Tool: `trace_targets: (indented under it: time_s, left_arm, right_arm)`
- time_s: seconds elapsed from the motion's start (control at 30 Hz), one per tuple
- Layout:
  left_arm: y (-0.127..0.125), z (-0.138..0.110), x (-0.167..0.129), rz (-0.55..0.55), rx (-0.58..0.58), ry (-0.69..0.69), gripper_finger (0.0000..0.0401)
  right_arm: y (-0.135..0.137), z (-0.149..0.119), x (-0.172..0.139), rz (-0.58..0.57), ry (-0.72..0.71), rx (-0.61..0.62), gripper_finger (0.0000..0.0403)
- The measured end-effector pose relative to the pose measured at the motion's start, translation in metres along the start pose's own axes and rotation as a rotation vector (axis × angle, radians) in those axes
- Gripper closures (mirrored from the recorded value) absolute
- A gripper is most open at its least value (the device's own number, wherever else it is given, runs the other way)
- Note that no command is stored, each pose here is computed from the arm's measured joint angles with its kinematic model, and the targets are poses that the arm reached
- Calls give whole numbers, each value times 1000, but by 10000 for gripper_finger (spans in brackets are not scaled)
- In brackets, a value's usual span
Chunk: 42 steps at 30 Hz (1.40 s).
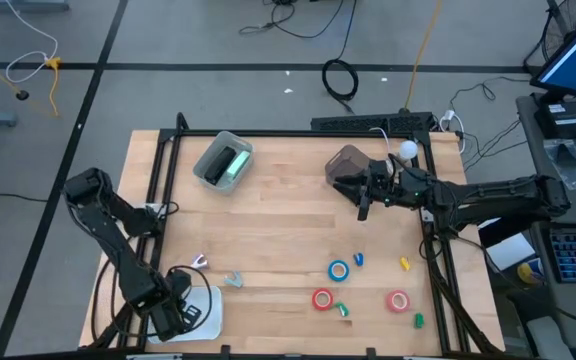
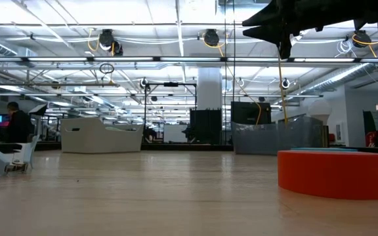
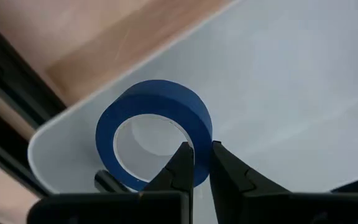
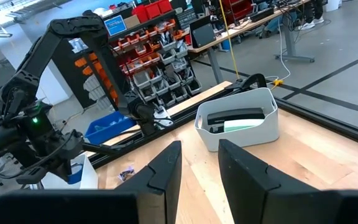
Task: Pick and place Stapler, Stapler remover, tape
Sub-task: Put the dark blue tape into the white bin, then put the blue tape into the white bin
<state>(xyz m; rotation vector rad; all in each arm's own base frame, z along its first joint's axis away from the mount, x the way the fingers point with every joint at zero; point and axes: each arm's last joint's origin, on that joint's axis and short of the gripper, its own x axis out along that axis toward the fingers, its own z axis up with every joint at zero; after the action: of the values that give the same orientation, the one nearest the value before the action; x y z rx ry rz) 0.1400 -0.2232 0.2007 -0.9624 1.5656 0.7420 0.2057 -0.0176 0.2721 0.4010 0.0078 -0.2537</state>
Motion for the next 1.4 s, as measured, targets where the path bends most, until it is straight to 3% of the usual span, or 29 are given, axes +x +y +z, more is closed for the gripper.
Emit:
trace_targets:
  time_s: [0.87,1.4]
  left_arm:
    - [-1,0,14,33,43,-53,366]
    - [-1,0,14,31,29,-53,296]
  right_arm:
    - [0,0,0,6,2,0,303]
    - [0,0,0,7,3,45,303]
